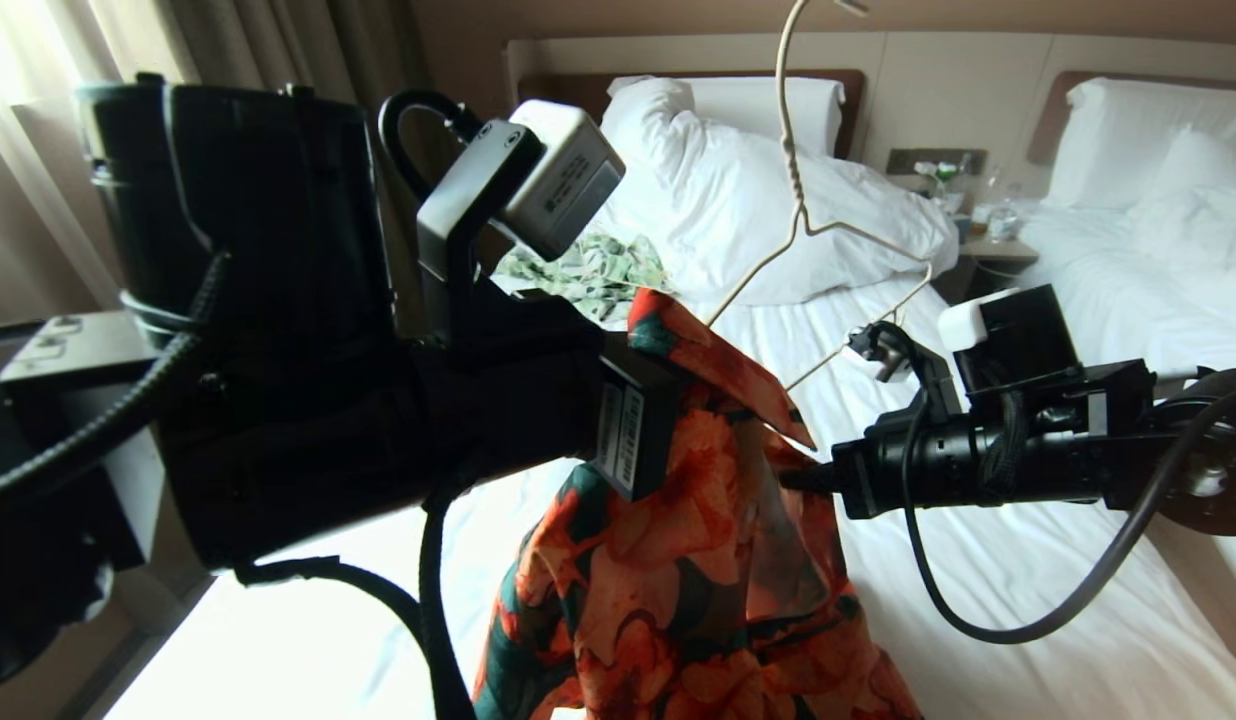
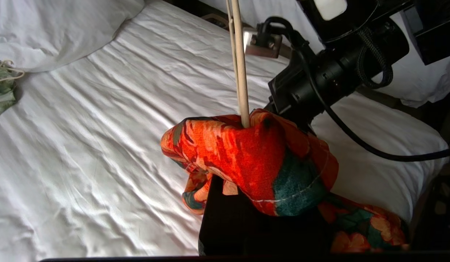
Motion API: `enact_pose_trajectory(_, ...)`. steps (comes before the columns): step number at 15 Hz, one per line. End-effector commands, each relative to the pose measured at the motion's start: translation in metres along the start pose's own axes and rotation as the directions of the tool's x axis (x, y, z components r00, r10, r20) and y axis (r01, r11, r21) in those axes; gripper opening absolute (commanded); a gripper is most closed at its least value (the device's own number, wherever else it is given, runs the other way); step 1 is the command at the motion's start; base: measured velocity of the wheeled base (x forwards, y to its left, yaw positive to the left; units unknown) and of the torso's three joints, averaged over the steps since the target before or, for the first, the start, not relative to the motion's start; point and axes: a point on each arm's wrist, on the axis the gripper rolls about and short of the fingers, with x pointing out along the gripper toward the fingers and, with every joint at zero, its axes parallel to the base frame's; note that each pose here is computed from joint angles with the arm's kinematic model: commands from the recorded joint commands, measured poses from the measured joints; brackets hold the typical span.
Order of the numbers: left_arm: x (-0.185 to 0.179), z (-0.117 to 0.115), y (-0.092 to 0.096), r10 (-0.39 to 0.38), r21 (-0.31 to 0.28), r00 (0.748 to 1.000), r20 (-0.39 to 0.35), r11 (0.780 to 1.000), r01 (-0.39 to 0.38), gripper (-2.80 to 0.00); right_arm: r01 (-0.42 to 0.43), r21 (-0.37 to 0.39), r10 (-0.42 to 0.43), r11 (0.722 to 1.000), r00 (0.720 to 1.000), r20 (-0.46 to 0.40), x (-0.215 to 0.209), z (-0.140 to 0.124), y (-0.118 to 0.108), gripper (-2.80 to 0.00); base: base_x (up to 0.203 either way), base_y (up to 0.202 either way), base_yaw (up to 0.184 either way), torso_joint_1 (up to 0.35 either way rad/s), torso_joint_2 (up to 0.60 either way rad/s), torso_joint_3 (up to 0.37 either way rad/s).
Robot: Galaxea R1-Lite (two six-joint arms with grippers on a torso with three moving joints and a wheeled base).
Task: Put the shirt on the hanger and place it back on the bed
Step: Hook the other side of the shirt onto the hanger
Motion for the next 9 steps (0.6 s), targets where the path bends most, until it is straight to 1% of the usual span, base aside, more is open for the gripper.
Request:
enact_pose_trajectory(1,-0.001,-0.009,0.006,0.022,-0.007,0.999,-0.029,1.000,-0.022,-2.80,0.008,0.054,-0.010,0.998,1.000,0.024,-0.007,0.004,-0.005,-2.80,0.000,0.000,0.000,0.000,0.00,0.000)
enact_pose_trajectory(3,-0.004,-0.018,0.014,0.048,-0.052,0.997,-0.055,0.997,-0.050,-2.80,0.035,0.110,-0.040,0.993,0.999,0.037,-0.013,0.006,-0.019,-2.80,0.000,0.000,0.000,0.000,0.00,0.000)
enact_pose_trajectory(4,-0.005,-0.021,0.016,0.056,-0.091,0.996,-0.062,0.994,-0.062,-2.80,0.047,0.135,-0.052,0.990,0.998,0.038,-0.014,0.007,-0.028,-2.80,0.000,0.000,0.000,0.000,0.00,0.000)
enact_pose_trajectory(6,-0.007,-0.021,0.014,0.052,-0.144,0.997,-0.063,0.988,-0.061,-2.80,0.046,0.165,-0.054,0.985,0.997,0.046,-0.017,0.009,-0.042,-2.80,0.000,0.000,0.000,0.000,0.00,0.000)
enact_pose_trajectory(7,-0.007,-0.020,0.013,0.053,-0.149,0.997,-0.062,0.987,-0.062,-2.80,0.051,0.174,-0.060,0.984,0.997,0.049,-0.017,0.011,-0.046,-2.80,0.000,0.000,0.000,0.000,0.00,0.000)
enact_pose_trajectory(8,-0.006,-0.022,0.014,0.074,-0.164,0.995,-0.072,0.983,-0.085,-2.80,0.063,0.188,-0.074,0.980,0.996,0.052,-0.017,0.013,-0.053,-2.80,0.000,0.000,0.000,0.000,0.00,0.000)
enact_pose_trajectory(9,-0.004,-0.024,0.015,0.085,-0.200,0.993,-0.083,0.975,-0.100,-2.80,0.073,0.198,-0.085,0.978,0.995,0.053,-0.017,0.014,-0.059,-2.80,0.000,0.000,0.000,0.000,0.00,0.000)
